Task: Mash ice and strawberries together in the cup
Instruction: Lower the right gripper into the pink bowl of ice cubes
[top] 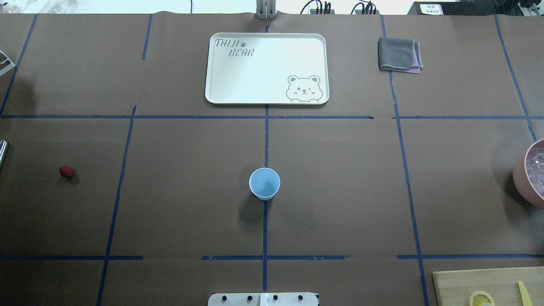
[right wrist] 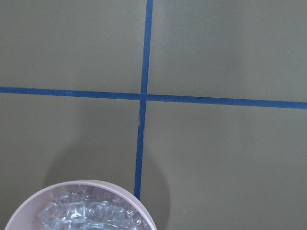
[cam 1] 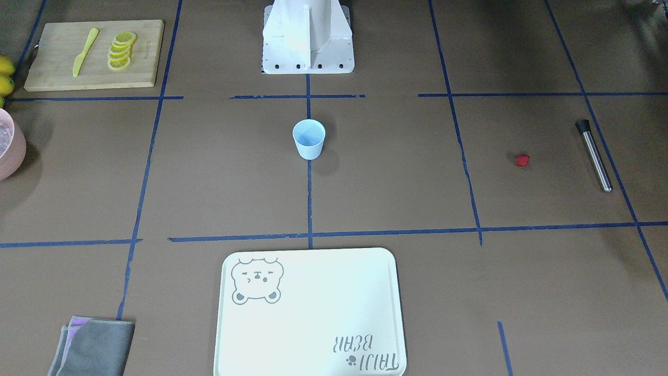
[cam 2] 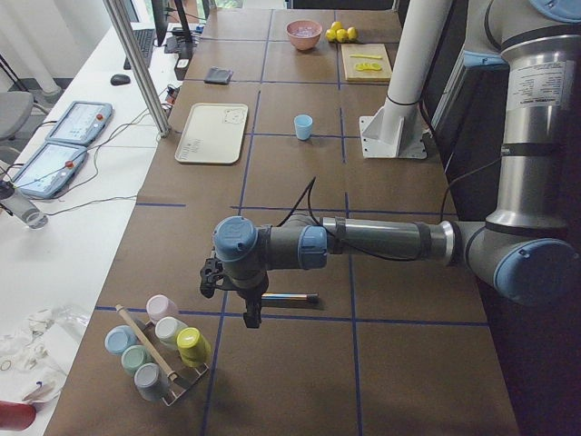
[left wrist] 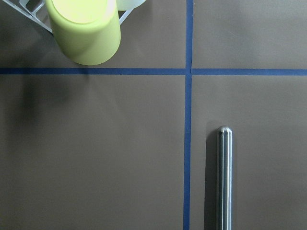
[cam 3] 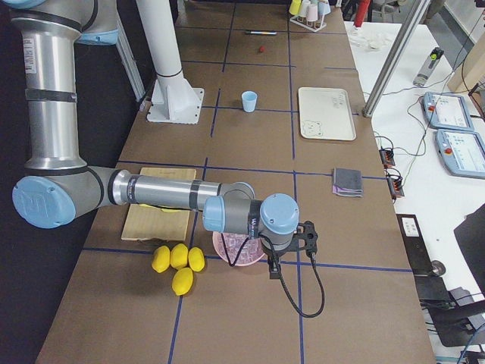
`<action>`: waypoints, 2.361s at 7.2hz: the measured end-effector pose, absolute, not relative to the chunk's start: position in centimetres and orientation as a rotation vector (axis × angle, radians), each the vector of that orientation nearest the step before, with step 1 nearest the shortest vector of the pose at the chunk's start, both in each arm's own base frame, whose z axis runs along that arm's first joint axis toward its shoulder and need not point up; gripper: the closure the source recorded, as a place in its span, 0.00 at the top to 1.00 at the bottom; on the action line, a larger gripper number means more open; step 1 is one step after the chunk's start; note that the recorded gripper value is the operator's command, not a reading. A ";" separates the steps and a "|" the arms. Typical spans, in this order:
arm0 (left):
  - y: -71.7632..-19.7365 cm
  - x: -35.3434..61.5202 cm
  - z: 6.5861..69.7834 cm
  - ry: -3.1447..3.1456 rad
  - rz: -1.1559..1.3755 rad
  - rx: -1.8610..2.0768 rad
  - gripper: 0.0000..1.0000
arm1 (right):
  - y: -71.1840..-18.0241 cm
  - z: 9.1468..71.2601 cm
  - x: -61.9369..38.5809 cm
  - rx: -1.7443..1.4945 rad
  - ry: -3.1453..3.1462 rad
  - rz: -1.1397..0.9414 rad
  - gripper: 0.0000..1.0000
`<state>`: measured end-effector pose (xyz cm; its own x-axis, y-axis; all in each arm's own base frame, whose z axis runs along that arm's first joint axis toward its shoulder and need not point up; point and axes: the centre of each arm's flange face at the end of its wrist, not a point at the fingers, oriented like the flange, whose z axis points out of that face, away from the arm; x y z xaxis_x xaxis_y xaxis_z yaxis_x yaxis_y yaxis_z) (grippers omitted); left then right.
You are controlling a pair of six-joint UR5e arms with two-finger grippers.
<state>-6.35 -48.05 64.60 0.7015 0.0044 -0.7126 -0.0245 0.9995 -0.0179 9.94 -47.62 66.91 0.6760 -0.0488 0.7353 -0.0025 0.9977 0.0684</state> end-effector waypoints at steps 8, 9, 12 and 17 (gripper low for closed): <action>-48.1 -6.3 64.1 0.794 0.019 -0.017 1.00 | -48.7 65.0 9.0 0.084 -0.816 -0.034 0.99; -48.1 -6.3 63.9 0.794 0.019 -0.015 1.00 | -48.8 64.7 8.6 0.084 -0.816 -0.036 0.99; -48.2 -6.4 63.6 0.794 0.021 -0.007 1.00 | -49.5 61.4 5.5 0.084 -0.798 -0.043 0.96; -47.9 -6.4 63.7 0.795 0.020 -0.009 1.00 | -45.6 60.9 1.5 0.110 -0.719 -0.185 0.78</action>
